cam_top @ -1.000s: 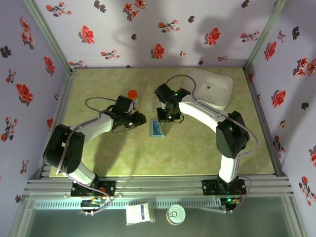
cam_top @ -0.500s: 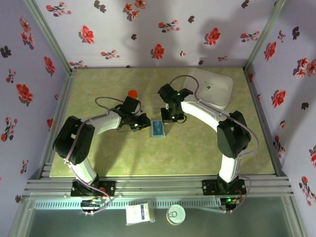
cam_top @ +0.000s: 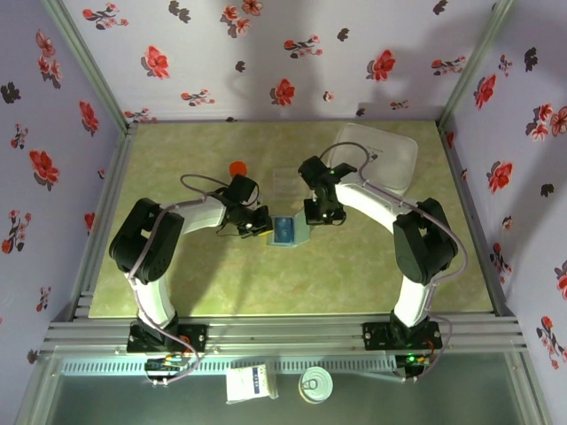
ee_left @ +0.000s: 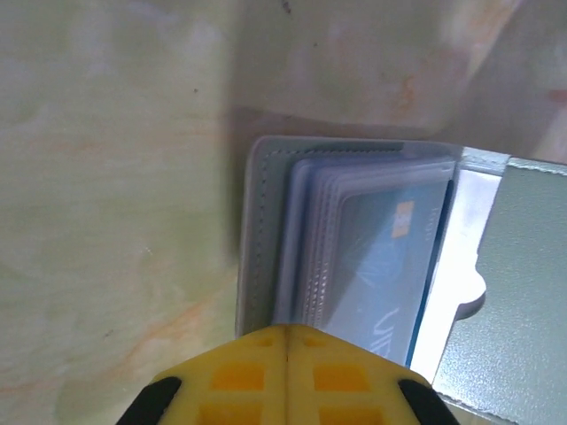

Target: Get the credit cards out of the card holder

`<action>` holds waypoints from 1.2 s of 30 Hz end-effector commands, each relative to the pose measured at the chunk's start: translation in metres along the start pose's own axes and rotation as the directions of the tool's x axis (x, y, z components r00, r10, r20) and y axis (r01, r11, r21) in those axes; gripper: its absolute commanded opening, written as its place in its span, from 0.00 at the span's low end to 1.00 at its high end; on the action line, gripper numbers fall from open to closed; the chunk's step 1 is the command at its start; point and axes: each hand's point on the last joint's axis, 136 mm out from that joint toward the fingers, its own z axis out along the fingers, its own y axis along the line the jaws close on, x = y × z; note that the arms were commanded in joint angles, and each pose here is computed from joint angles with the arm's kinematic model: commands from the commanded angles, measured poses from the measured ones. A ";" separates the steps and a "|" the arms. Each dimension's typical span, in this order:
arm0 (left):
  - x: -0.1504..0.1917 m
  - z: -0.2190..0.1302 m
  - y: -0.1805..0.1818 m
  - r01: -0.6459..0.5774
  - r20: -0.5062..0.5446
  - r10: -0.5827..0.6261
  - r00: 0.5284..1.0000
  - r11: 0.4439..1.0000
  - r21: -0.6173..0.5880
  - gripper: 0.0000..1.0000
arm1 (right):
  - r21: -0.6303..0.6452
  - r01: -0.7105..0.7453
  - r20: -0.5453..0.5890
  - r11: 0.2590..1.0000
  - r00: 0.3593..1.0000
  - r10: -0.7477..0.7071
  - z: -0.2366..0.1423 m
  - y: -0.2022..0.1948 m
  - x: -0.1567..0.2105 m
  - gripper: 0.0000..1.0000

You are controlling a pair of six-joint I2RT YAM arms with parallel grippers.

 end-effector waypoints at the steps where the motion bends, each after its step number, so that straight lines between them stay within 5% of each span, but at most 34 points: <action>1: 0.005 0.004 0.008 -0.016 -0.016 0.015 1.000 0.999 -0.038 0.00 | 0.019 0.002 0.025 1.000 1.000 -0.002 0.000 -0.009 -0.002 0.07; 19: 0.023 -0.021 0.045 0.040 0.041 -0.037 0.999 0.995 -0.093 0.00 | -0.011 0.073 -0.018 0.997 0.997 -0.073 0.039 0.014 0.005 0.08; 36: 0.032 -0.012 0.063 0.061 -0.006 -0.062 0.998 0.989 -0.133 0.00 | 0.162 0.081 -0.057 0.983 0.996 -0.072 0.051 -0.026 0.015 0.08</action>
